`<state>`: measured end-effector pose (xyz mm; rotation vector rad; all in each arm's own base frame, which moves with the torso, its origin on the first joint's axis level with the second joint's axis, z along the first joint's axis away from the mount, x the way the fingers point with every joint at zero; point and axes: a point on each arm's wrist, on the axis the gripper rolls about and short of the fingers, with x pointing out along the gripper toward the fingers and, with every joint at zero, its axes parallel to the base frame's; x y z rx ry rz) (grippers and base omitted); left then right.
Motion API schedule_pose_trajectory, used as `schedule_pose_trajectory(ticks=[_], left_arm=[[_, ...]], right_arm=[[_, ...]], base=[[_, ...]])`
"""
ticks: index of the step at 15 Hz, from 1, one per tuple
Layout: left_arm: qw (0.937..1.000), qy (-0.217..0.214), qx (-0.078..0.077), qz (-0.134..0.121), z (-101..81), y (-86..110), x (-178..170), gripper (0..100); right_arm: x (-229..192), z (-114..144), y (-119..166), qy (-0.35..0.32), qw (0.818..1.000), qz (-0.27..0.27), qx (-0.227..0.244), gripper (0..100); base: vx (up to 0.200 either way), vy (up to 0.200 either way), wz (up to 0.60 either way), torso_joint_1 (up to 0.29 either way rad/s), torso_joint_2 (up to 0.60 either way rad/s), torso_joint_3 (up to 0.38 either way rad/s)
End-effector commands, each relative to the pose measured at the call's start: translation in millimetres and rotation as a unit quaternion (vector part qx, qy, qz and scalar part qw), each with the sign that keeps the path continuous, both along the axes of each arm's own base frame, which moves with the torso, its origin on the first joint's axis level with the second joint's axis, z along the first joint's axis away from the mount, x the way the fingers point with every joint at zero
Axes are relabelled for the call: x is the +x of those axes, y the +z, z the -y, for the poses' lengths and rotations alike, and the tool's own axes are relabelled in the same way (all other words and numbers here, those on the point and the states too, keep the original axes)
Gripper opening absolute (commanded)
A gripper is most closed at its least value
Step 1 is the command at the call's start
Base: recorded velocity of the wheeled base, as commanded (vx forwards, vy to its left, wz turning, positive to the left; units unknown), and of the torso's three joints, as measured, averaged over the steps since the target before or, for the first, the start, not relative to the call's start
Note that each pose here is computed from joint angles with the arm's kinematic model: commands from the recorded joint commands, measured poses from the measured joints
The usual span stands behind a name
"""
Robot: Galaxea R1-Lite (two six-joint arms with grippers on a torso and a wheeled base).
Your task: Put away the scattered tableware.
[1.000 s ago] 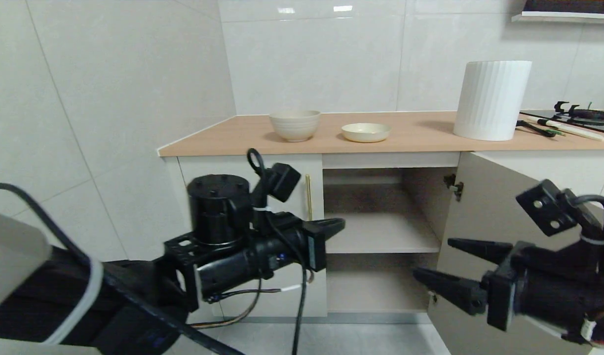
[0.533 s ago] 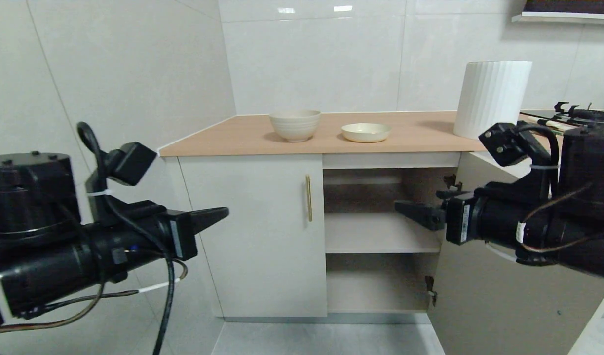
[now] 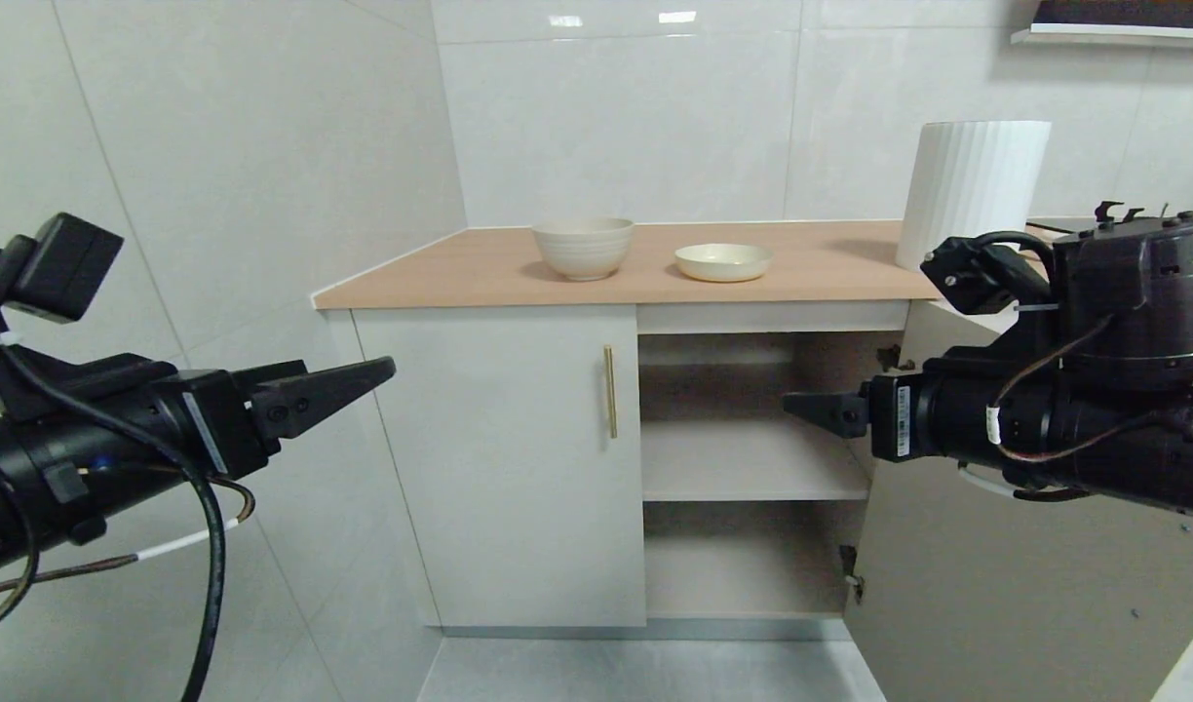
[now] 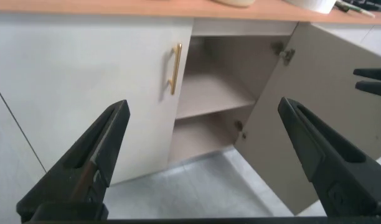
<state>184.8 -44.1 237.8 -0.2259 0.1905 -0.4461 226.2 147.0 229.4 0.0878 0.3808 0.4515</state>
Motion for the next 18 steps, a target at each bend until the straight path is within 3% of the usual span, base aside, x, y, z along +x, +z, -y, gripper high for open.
schedule_pose_trajectory(ticks=[1,6,16,18], left_arm=[[1.0000,0.001,-0.001,0.003,-0.4,1.5,-0.4,100],[1.0000,0.001,0.001,-0.004,-0.6,2.1,-1.5,100],[0.9997,0.009,0.002,-0.023,-3.2,3.5,1.7,100],[0.9997,0.009,0.002,-0.021,-3.1,3.4,2.1,100]], right_arm=[[-1.2,0.6,1.6,0.000,1.000,0.002,0.002,100],[-5.5,3.5,6.7,0.000,1.000,0.010,0.007,100],[-6.8,4.3,8.2,0.000,1.000,0.012,0.008,100],[-6.5,4.1,7.8,0.000,1.000,0.011,0.007,100]], base=[[0.000,0.000,0.00,0.000,0.00,0.000],[0.000,0.000,0.00,0.000,0.00,0.000],[0.200,0.000,0.00,0.002,0.00,0.001],[0.000,0.000,0.00,0.000,0.00,0.000]])
